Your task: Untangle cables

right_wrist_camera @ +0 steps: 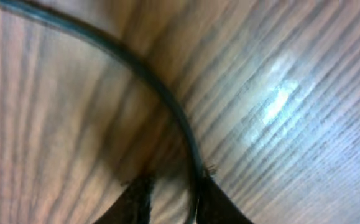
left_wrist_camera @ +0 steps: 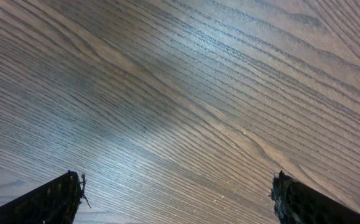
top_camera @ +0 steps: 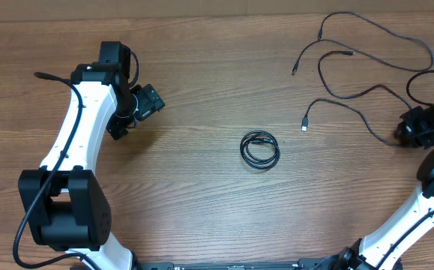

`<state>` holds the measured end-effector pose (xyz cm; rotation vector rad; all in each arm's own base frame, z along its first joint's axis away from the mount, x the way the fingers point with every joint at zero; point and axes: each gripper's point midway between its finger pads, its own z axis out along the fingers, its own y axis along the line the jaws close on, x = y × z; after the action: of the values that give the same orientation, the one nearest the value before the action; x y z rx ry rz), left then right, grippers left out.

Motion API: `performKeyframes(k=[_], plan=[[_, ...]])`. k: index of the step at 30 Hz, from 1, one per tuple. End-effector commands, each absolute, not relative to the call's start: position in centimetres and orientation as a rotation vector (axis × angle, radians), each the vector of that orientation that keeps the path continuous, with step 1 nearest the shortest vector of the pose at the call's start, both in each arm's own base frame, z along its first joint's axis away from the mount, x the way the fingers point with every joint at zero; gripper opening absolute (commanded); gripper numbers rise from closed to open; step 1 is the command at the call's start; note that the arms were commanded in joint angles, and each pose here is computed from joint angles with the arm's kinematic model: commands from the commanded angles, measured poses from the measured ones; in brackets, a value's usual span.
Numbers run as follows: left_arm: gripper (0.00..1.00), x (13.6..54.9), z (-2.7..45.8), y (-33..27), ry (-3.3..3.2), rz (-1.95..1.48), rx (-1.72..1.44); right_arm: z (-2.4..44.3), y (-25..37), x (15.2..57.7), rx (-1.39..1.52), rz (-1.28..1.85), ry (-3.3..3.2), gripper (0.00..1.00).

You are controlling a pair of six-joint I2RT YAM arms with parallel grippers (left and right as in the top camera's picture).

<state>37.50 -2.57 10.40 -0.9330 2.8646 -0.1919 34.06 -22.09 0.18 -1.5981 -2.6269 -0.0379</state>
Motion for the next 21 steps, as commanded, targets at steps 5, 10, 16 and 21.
performKeyframes(k=[5,10,16,21], plan=[[1.0,37.6,10.8,-2.5,2.862,-0.187,-0.889,0.6,-24.6,36.5,-1.449,0.016,-2.861,0.11],[1.0,37.6,10.8,-2.5,2.861,-0.188,-0.888,0.8,-26.0,37.7,-1.299,0.094,-3.003,0.15],[0.99,37.7,10.9,-2.5,2.859,-0.189,-0.888,3.4,-28.4,40.2,-1.354,0.186,-3.101,0.1],[1.0,37.8,10.9,-2.5,2.855,-0.191,-0.886,8.7,-30.3,43.0,-1.407,0.231,-3.206,0.04]])
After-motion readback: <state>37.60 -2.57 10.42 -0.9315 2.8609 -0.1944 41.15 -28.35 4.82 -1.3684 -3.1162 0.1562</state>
